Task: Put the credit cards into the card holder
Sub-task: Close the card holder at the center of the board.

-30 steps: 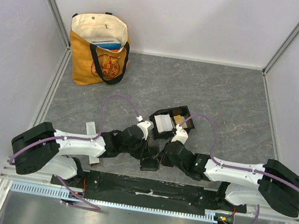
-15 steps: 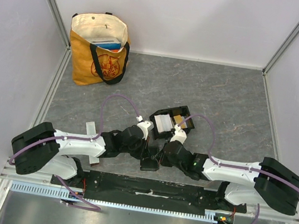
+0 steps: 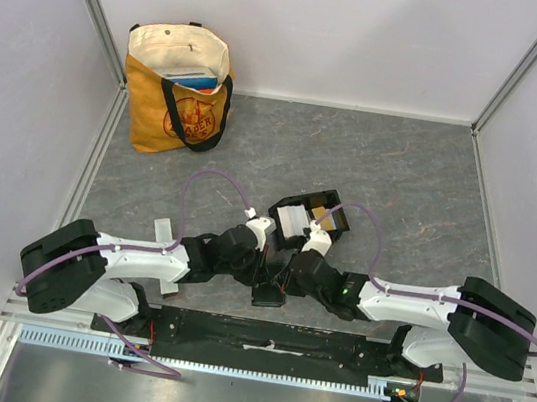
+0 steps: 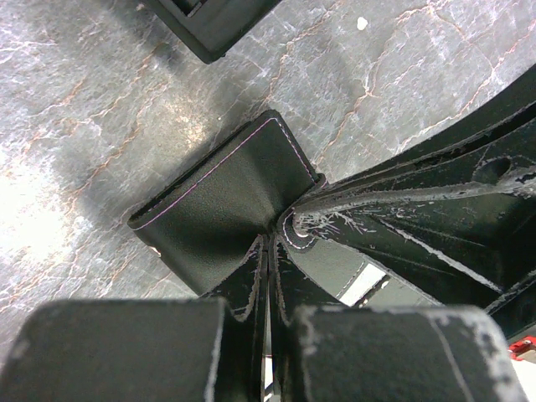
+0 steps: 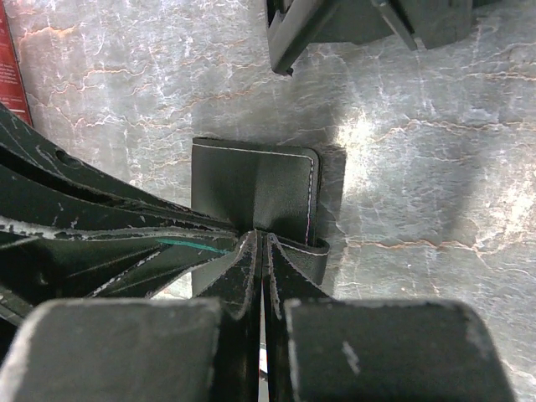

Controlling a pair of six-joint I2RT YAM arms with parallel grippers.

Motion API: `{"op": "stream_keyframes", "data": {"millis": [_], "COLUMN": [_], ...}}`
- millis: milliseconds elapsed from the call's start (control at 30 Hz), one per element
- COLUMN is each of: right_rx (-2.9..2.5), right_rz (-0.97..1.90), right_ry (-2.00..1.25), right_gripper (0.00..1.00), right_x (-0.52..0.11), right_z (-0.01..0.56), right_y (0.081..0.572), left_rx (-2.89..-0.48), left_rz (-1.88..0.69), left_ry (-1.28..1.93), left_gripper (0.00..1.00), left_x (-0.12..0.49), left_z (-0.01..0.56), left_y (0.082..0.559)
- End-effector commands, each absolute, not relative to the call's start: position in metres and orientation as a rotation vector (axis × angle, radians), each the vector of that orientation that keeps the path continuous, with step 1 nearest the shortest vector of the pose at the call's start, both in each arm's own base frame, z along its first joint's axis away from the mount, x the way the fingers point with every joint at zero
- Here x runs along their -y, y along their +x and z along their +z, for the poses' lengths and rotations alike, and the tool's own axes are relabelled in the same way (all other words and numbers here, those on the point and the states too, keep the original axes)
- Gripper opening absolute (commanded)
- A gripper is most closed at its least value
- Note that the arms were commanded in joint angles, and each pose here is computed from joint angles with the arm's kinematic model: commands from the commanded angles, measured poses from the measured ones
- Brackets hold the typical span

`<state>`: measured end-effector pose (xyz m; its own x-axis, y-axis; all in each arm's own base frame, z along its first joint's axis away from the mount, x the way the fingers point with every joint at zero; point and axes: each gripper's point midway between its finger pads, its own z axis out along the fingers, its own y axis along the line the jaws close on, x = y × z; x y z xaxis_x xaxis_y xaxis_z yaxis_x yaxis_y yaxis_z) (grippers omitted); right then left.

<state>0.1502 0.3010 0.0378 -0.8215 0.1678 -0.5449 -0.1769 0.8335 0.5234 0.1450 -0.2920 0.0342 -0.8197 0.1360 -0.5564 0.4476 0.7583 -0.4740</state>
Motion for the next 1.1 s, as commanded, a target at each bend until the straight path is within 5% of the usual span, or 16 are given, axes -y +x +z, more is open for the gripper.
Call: {"op": "stream_keyframes", "data": {"millis": [0, 367, 667, 1067], "right_rx": [-2.454, -2.4, -2.36, -2.421], "right_rz": [0.697, 0.676, 0.713, 0.738], "right_ry": [-0.046, -0.051, -0.022, -0.006], "right_gripper": [0.0, 0.01, 0.17, 0.2], "right_x": [-0.299, -0.295, -0.29, -0.289], "right_z": [0.031, 0.042, 0.062, 0.046], "right_y": [0.149, 0.149, 0.153, 0.141], "left_rx": [-2.44, -2.438, -2.436, -2.432], "left_rz": [-0.863, -0.855, -0.85, -0.846], "left_ry": [0.47, 0.45, 0.449, 0.452], "left_gripper": [0.03, 0.03, 0.03, 0.03], "left_x": [0.293, 0.291, 0.291, 0.291], "left_z": [0.036, 0.037, 0.038, 0.039], "left_y": [0.141, 0.142, 0.143, 0.144]}}
